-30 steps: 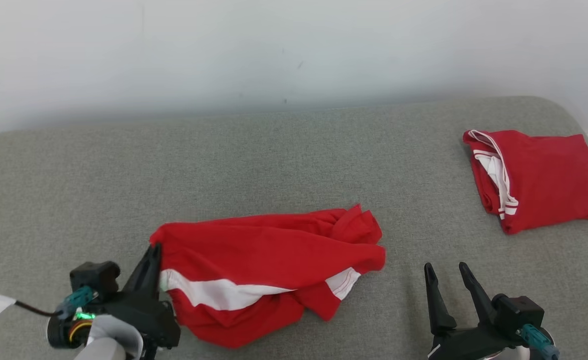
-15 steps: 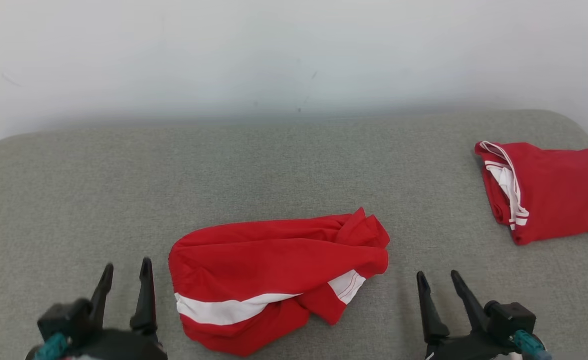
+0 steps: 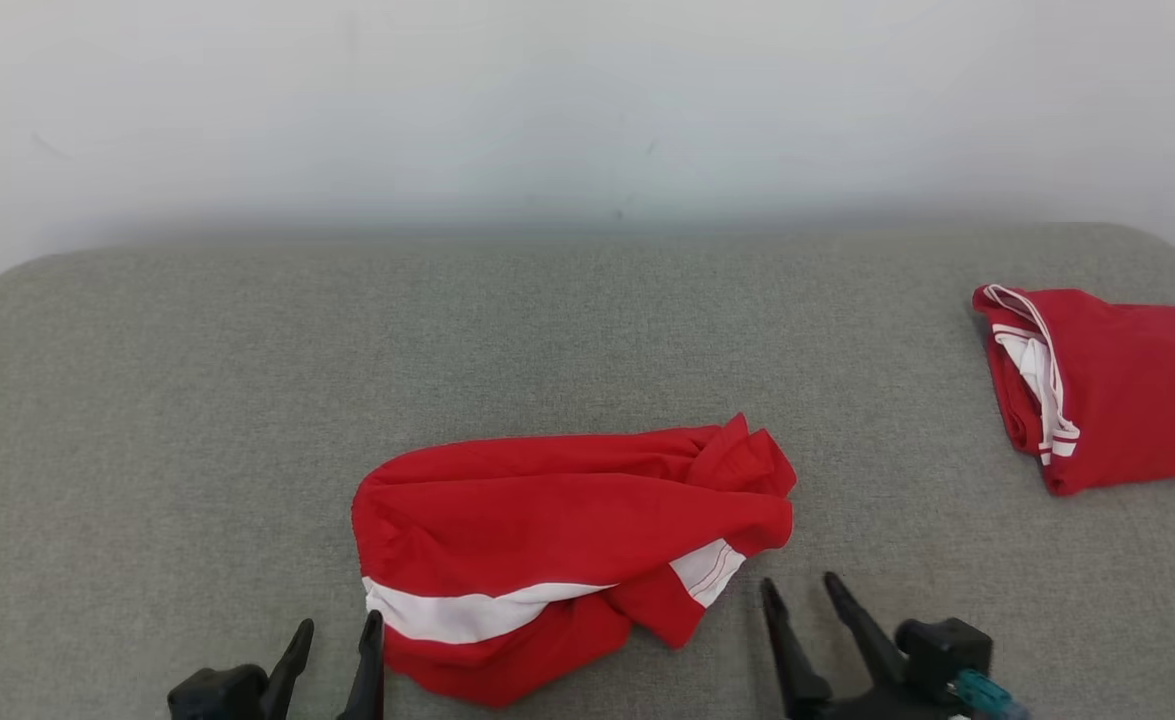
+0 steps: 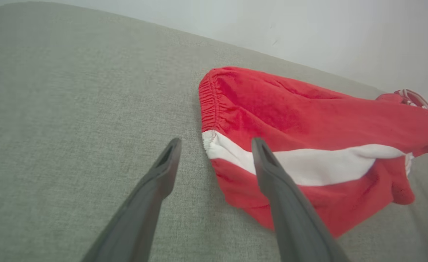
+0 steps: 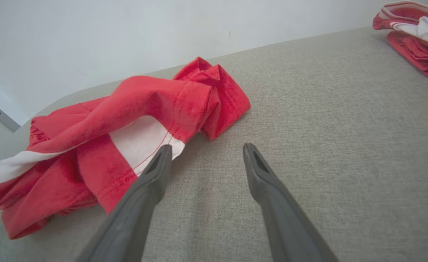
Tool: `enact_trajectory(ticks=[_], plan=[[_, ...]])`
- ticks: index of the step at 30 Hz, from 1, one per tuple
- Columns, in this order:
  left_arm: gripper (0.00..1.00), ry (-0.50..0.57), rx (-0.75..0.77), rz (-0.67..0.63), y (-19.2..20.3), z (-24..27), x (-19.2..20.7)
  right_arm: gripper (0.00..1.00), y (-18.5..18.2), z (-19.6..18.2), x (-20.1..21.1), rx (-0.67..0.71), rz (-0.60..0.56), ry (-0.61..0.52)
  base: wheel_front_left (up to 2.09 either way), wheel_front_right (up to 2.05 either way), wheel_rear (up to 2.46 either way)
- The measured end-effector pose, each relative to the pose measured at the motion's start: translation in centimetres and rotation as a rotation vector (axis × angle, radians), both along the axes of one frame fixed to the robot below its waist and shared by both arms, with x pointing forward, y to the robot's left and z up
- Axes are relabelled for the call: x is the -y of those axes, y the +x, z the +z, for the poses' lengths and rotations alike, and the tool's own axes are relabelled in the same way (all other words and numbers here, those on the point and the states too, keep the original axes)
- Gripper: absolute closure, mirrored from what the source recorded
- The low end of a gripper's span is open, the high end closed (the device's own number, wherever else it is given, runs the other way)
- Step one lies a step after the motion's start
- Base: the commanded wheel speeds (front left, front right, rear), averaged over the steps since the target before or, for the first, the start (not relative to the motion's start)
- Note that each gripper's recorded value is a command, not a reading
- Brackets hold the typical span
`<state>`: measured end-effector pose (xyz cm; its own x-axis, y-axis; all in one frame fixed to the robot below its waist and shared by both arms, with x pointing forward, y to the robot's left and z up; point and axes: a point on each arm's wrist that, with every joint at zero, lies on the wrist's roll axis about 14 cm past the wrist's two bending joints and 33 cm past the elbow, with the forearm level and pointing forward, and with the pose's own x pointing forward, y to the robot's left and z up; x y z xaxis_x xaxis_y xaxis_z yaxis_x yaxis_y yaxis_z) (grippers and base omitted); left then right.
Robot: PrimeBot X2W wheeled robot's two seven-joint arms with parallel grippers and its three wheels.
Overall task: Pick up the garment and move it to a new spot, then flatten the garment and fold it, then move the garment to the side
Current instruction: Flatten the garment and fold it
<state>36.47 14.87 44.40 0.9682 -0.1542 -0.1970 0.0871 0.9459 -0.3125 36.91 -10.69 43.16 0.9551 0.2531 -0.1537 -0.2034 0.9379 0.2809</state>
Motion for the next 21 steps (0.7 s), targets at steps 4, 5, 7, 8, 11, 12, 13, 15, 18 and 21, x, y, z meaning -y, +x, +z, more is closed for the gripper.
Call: enact_trajectory(ticks=[4, 5, 7, 8, 11, 12, 13, 15, 18, 21], plan=[[0.0, 0.001, -0.043, -0.012, 0.9, -1.4, 0.2, 0.0, 0.1, -0.5, -1.5, -0.025, 0.046, 0.013, 0.0, 0.0, 0.0], [0.0, -0.01, -0.049, -0.012, 1.3, -1.6, 0.3, 0.0, 0.1, -0.7, -1.8, -0.036, 0.055, 0.016, 0.0, 0.0, 0.0], [0.0, -0.005, -0.069, -0.024, 1.8, -2.2, 0.5, 0.0, 0.0, -1.2, -2.3, -0.057, 0.071, 0.021, 0.0, 0.0, 0.0], [0.0, -0.006, -0.076, -0.027, 2.1, -2.4, 0.6, 0.0, 0.0, -1.4, -2.6, -0.067, 0.08, 0.024, 0.0, 0.0, 0.0], [0.0, 0.012, -0.109, -0.045, 2.8, -3.4, 0.6, 0.0, 0.2, -1.7, -3.4, -0.09, 0.099, 0.046, 0.0, 0.0, 0.0], [0.0, 0.024, -0.123, -0.05, 3.3, -3.8, 0.4, 0.0, 0.3, -1.8, -4.0, -0.103, 0.112, 0.063, 0.0, 0.0, 0.0], [0.0, 0.027, -0.128, -0.054, 3.5, -3.9, 0.4, 0.0, 0.3, -1.9, -4.2, -0.109, 0.119, 0.069, 0.0, 0.0, 0.0], [0.0, 0.03, -0.15, -0.062, 3.8, -4.5, 0.4, 0.0, 0.5, -2.1, -4.6, -0.121, 0.133, 0.072, 0.0, 0.0, 0.0], [0.0, 0.03, -0.171, -0.072, 4.0, -5.1, 0.7, 0.0, 0.8, -2.3, -5.1, -0.137, 0.149, 0.075, 0.0, 0.0, 0.0], [0.0, -0.002, -0.184, -0.082, 4.3, -5.2, 1.4, 0.0, 1.2, -2.1, -5.5, -0.144, 0.154, 0.1, 0.0, 0.0, 0.0]])
